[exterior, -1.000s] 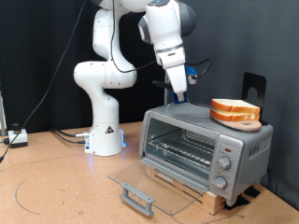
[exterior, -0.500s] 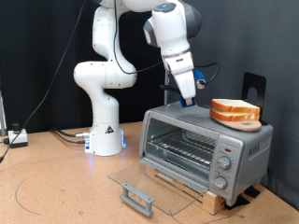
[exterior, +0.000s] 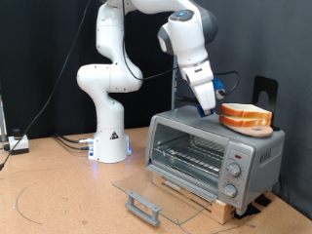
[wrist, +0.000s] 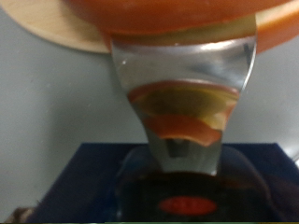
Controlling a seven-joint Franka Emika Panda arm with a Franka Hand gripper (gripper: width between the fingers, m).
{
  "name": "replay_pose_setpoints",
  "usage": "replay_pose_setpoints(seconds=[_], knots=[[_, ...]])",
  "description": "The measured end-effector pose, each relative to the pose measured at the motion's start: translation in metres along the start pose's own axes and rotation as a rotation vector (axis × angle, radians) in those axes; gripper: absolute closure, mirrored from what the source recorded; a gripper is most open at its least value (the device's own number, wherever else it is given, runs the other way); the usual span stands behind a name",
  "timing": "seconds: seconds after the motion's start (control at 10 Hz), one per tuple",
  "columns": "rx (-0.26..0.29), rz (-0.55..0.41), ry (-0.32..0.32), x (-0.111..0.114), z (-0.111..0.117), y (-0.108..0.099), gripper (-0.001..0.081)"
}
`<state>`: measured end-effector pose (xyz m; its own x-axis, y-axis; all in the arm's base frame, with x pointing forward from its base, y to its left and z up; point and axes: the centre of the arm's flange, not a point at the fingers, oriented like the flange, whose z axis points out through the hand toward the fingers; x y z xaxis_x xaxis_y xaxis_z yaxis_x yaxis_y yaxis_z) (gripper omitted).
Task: Make a piece of toast with the oven
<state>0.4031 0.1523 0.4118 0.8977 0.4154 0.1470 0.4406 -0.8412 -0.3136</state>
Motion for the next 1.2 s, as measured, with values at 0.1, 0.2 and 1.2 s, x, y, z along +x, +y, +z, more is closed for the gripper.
replay_pose_setpoints(seconds=[0.1, 0.2, 1.2], knots=[[-0.001, -0.003, 0.007, 0.003, 0.004, -0.002, 0.0393], [-0.001, -0.005, 0.014, 0.006, 0.006, -0.003, 0.0393], [0.091, 0.022, 0.179, 0.002, -0.041, 0.011, 0.0393]])
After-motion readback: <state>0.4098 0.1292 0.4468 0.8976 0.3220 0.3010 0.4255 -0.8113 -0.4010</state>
